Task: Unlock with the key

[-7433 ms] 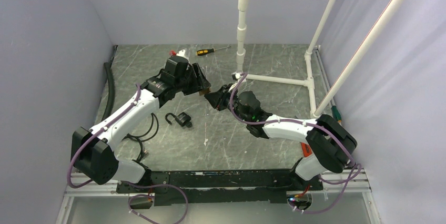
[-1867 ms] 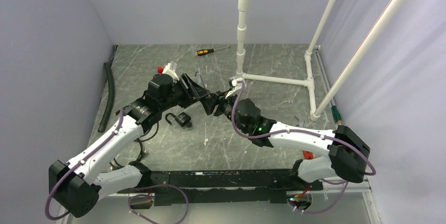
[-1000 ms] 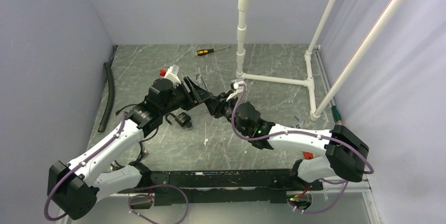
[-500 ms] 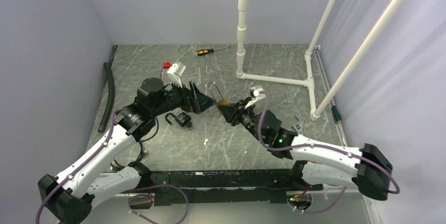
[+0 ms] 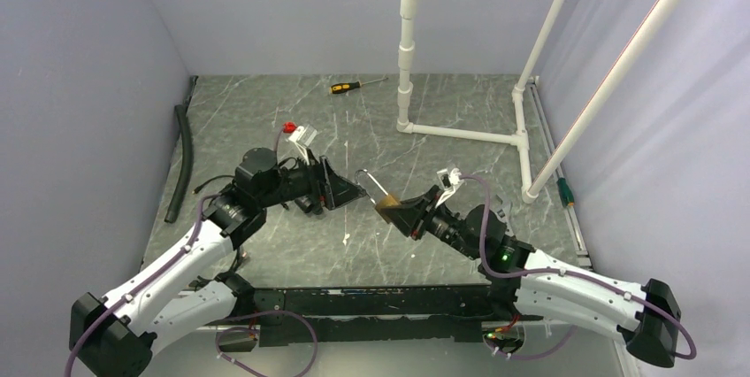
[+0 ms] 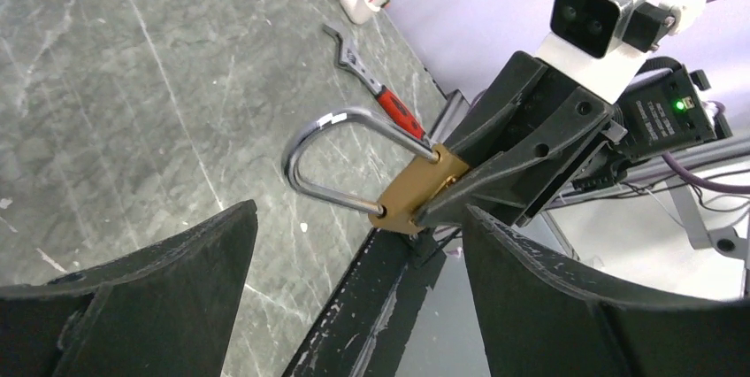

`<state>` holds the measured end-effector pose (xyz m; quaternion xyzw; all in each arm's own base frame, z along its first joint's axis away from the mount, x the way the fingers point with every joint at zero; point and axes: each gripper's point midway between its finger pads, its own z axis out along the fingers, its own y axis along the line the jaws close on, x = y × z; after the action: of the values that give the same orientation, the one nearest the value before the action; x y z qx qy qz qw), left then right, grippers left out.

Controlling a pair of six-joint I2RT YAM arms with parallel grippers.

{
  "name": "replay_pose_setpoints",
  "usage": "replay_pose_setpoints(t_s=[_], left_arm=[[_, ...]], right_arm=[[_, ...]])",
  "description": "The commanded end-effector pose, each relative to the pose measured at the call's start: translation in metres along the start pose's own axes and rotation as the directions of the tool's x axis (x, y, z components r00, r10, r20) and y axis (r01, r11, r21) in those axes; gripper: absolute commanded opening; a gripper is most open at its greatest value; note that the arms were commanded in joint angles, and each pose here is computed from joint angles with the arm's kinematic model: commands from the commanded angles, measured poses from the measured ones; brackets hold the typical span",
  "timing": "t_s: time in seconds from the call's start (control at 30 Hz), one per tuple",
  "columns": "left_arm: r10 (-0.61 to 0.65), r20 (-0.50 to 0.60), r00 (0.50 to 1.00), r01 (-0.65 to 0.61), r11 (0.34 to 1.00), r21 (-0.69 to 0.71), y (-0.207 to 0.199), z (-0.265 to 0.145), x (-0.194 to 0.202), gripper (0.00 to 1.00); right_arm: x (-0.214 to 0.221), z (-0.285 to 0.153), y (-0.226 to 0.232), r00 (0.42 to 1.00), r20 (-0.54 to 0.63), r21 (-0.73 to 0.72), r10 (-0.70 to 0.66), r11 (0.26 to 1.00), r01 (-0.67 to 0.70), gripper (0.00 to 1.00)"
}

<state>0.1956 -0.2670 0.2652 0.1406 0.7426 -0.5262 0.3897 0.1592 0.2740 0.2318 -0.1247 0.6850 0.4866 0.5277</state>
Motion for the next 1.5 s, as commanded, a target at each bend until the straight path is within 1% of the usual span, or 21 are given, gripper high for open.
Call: replay_pose_setpoints(t_s=[0.0,0.13,0.17,0.23,0.3,0.33,0.37,0.4,0.43,0.53,0.57,0.63,0.73,0.9,1.0,1.13,1.27,1.33,1.47], left_arm=[[0.079,0.057,0.995,-0.087,0.984,0.154,-0.038,-0.005,-0.021,0.88],[0.093,0.063,0.994,-0.100,0.986,0.131,-0.035,-0.007,-0.021,0.85],[0.092,0.066,0.994,-0.100,0.986,0.132,-0.034,-0.007,-0.020,0.82],[0.083,0.064,0.995,-0.091,0.987,0.130,-0.031,-0.006,-0.016,0.71],[0.071,0.059,0.996,-0.078,0.990,0.115,-0.026,-0.005,-0.013,0.56],[0.068,0.054,0.996,-0.073,0.991,0.110,-0.024,-0.004,-0.012,0.50],[0.063,0.048,0.997,-0.068,0.992,0.105,-0.021,-0.003,-0.010,0.46],[0.062,0.043,0.997,-0.066,0.992,0.106,-0.020,-0.002,-0.008,0.45],[0.059,0.040,0.997,-0.064,0.992,0.110,-0.020,-0.002,-0.007,0.46],[0.059,0.031,0.998,-0.062,0.992,0.112,-0.019,-0.003,-0.003,0.56],[0.058,0.031,0.998,-0.061,0.992,0.109,-0.018,-0.004,-0.002,0.58],[0.057,0.035,0.998,-0.060,0.993,0.103,-0.017,-0.006,0.000,0.59],[0.046,0.034,0.998,-0.050,0.993,0.104,-0.014,-0.008,0.005,0.58],[0.012,0.029,0.999,-0.015,0.995,0.100,-0.008,-0.008,0.015,0.39],[-0.011,0.035,0.999,0.008,0.996,0.093,-0.006,-0.009,0.017,0.17],[-0.051,0.000,0.999,0.051,0.998,0.046,0.000,-0.008,0.019,0.00],[-0.073,-0.024,0.997,0.073,0.997,-0.002,0.000,-0.010,0.016,0.00],[-0.097,-0.033,0.995,0.095,0.994,-0.052,0.004,-0.014,0.017,0.00],[-0.169,-0.036,0.985,0.160,0.970,-0.182,0.017,-0.020,0.017,0.00]], right_arm=[[-0.034,-0.011,0.056,0.997,0.067,-0.244,0.047,0.969,-0.030,0.00],[-0.028,-0.015,0.059,0.997,0.048,-0.276,0.060,0.960,-0.044,0.00],[-0.027,-0.015,0.060,0.997,0.046,-0.280,0.059,0.959,-0.044,0.00],[-0.025,-0.014,0.061,0.998,0.038,-0.289,0.056,0.956,-0.043,0.00],[-0.025,-0.012,0.062,0.998,0.039,-0.290,0.056,0.956,-0.043,0.00],[-0.025,-0.011,0.062,0.998,0.038,-0.290,0.057,0.956,-0.043,0.00],[-0.024,-0.009,0.062,0.998,0.035,-0.289,0.057,0.956,-0.045,0.00],[-0.025,-0.008,0.062,0.998,0.035,-0.289,0.057,0.956,-0.044,0.00],[-0.025,-0.007,0.062,0.998,0.037,-0.290,0.058,0.956,-0.045,0.00],[-0.029,-0.007,0.064,0.997,0.051,-0.298,0.064,0.953,-0.046,0.00],[-0.031,-0.007,0.065,0.996,0.057,-0.301,0.064,0.953,-0.044,0.00],[-0.031,-0.006,0.066,0.996,0.058,-0.302,0.064,0.952,-0.043,0.00],[-0.030,-0.005,0.065,0.996,0.057,-0.300,0.067,0.953,-0.047,0.00],[-0.028,-0.003,0.063,0.996,0.052,-0.299,0.070,0.953,-0.052,0.00],[-0.024,-0.001,0.062,0.997,0.041,-0.296,0.069,0.954,-0.054,0.00],[-0.019,0.003,0.059,0.998,0.023,-0.282,0.050,0.958,-0.042,0.00],[-0.015,0.007,0.045,1.000,0.011,-0.212,0.003,0.977,-0.001,0.00],[-0.013,0.008,0.033,1.000,0.008,-0.150,-0.022,0.988,0.023,0.00],[-0.007,0.010,0.017,0.998,-0.007,-0.077,-0.060,0.995,0.060,0.00]])
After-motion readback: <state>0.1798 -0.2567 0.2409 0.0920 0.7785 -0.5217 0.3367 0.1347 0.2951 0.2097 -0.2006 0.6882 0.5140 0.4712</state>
